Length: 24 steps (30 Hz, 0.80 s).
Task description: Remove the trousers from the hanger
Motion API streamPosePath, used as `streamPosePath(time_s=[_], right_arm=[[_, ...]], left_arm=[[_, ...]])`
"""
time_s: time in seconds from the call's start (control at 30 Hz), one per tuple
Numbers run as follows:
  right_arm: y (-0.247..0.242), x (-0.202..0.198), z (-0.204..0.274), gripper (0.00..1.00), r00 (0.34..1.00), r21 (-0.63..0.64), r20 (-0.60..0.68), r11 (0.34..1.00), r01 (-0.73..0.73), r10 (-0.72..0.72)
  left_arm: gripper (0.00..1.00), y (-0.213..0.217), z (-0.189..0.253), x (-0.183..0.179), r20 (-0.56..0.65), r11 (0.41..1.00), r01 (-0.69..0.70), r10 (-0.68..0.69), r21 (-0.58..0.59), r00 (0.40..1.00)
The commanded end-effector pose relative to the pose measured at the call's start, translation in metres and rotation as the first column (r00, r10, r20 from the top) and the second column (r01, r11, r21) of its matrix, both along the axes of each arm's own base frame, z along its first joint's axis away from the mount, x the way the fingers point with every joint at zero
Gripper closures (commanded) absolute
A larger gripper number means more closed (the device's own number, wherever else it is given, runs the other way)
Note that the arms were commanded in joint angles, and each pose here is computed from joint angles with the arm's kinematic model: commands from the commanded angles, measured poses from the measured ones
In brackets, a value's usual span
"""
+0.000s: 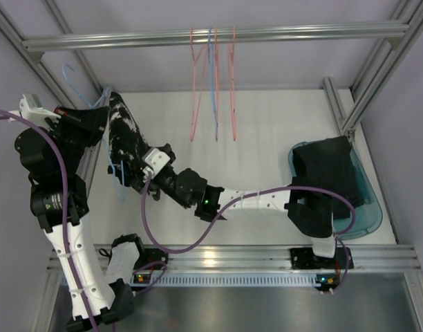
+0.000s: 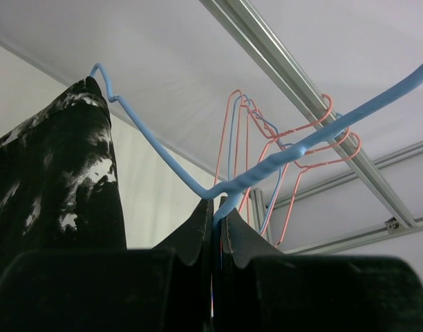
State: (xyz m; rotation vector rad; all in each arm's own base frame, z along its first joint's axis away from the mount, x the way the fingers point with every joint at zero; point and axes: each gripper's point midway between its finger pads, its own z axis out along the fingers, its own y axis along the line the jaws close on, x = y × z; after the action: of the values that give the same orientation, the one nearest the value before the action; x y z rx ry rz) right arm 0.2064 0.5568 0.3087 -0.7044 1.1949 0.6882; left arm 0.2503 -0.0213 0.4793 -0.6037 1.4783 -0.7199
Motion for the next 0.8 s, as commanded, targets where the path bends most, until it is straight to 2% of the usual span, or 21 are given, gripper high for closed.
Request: streamPosePath(time_s=[0.0,0.4,0.5,0.53,0.63,0.77], right_arm=[[-0.007,0.020,0.047,0.05,0.998,0.143,0.008,0.987,0.066,-0.068],[0.004,0.069,0.055,0.07,0.986,0.155,0.030,0.976,0.155,-0.162],[-0.004,0.075,0.055,0.19,0.984,0.156,0.015,0.972,0.175,-0.179],[-0.006,0.074,0.056,0.28,0.984,0.155,0.016,0.973,0.173,-0.178],[-0.014,0.073,0.054,0.42,0.985,0.145,0.017,0.975,0.168,-0.172],[-0.020,0.064,0.055,0.57,0.992,0.136,0.034,0.984,0.119,-0.125]], left_arm=[[1.00,-0.010,0.078,-0.026,0.267,0.999,0.012,-0.026,0.053,0.963],[1.00,-0.011,0.078,-0.026,0.265,0.999,0.022,-0.034,0.047,0.964],[1.00,-0.011,0.077,-0.024,0.261,0.999,0.023,-0.033,0.045,0.965],[1.00,-0.011,0.077,-0.024,0.261,0.999,0.024,-0.035,0.045,0.965],[1.00,-0.010,0.074,-0.022,0.252,0.999,0.023,-0.033,0.040,0.967],[1.00,-0.009,0.069,-0.019,0.241,0.999,0.021,-0.030,0.040,0.970]])
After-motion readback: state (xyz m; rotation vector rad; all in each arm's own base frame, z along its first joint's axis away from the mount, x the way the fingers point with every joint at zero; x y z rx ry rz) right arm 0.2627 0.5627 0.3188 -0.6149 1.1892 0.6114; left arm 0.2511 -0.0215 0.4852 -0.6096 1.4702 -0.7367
